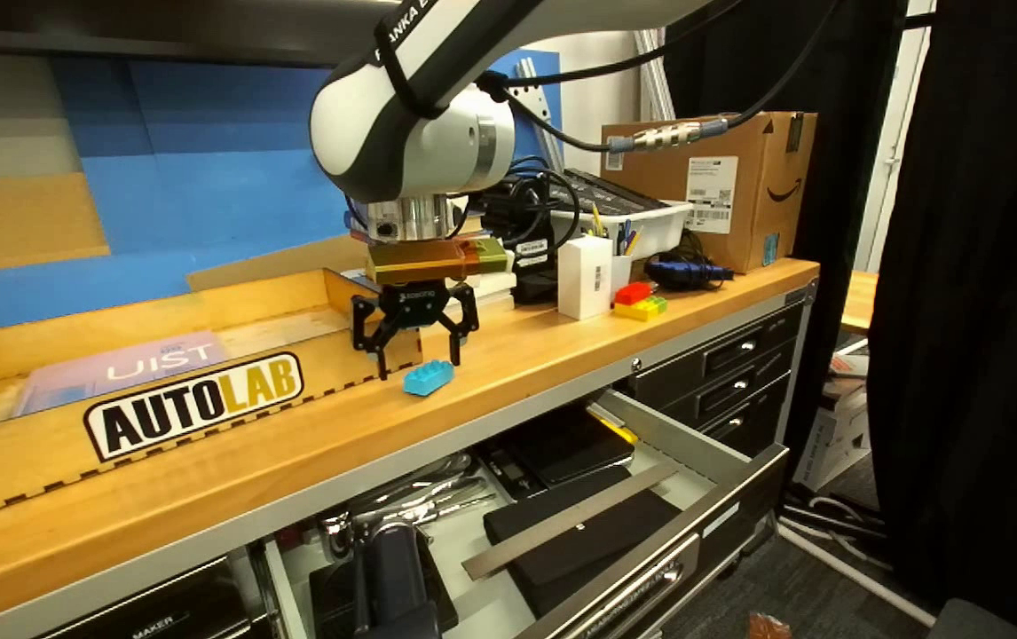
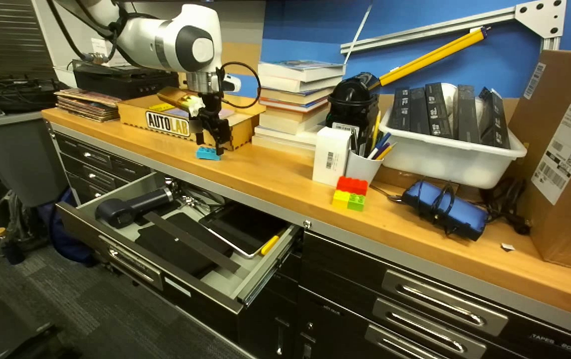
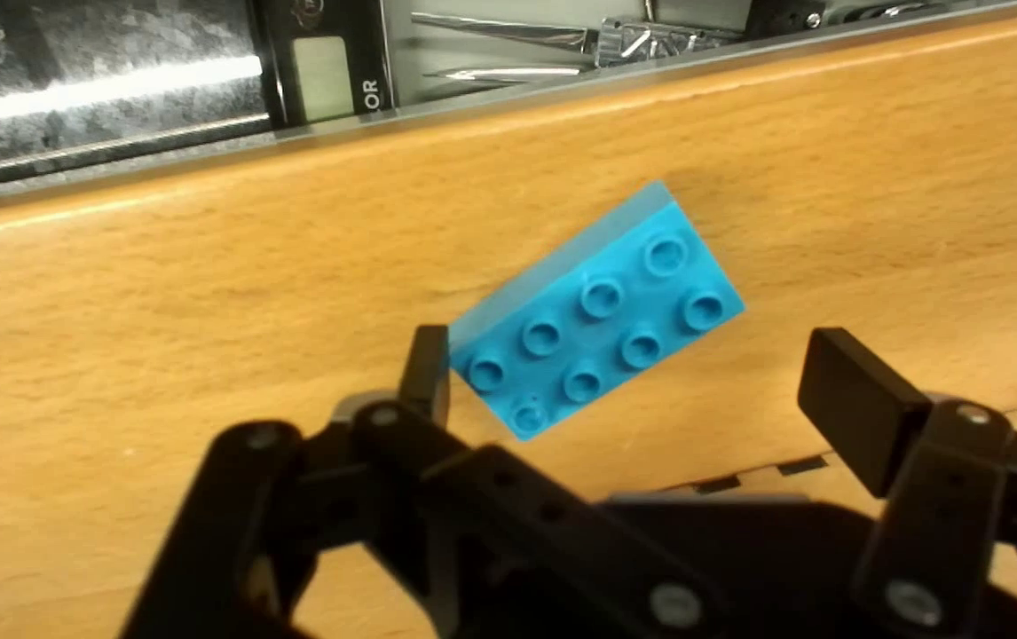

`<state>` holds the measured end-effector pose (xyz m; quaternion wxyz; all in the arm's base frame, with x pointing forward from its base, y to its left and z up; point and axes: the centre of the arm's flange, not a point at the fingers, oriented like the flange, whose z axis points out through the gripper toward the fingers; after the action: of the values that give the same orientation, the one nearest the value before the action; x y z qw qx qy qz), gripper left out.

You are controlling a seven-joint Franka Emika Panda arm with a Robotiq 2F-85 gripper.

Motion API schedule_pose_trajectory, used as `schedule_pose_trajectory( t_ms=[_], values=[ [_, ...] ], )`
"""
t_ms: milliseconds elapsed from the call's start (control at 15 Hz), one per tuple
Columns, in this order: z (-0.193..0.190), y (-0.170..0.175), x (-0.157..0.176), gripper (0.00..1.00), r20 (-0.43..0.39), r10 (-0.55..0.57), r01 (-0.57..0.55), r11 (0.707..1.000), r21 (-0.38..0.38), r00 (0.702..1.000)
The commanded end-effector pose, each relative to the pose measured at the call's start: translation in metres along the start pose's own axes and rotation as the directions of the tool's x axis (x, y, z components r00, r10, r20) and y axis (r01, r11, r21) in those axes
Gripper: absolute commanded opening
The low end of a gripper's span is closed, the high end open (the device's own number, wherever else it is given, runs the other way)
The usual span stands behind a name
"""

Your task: Put the blue object in the drawer and close the drawer

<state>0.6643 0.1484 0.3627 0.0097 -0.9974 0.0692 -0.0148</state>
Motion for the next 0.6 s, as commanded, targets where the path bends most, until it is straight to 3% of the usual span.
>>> schedule_pose_trajectory(
  t_ms=[0, 533],
  values=[
    [0.001, -0.003, 0.009, 1.0, -0.028, 0.042, -0.042, 0.999, -0.021, 0.999],
    [0.001, 0.016, 0.001, 1.0, -0.028, 0.142, -0.143, 0.989, -0.043, 0.989]
  ],
)
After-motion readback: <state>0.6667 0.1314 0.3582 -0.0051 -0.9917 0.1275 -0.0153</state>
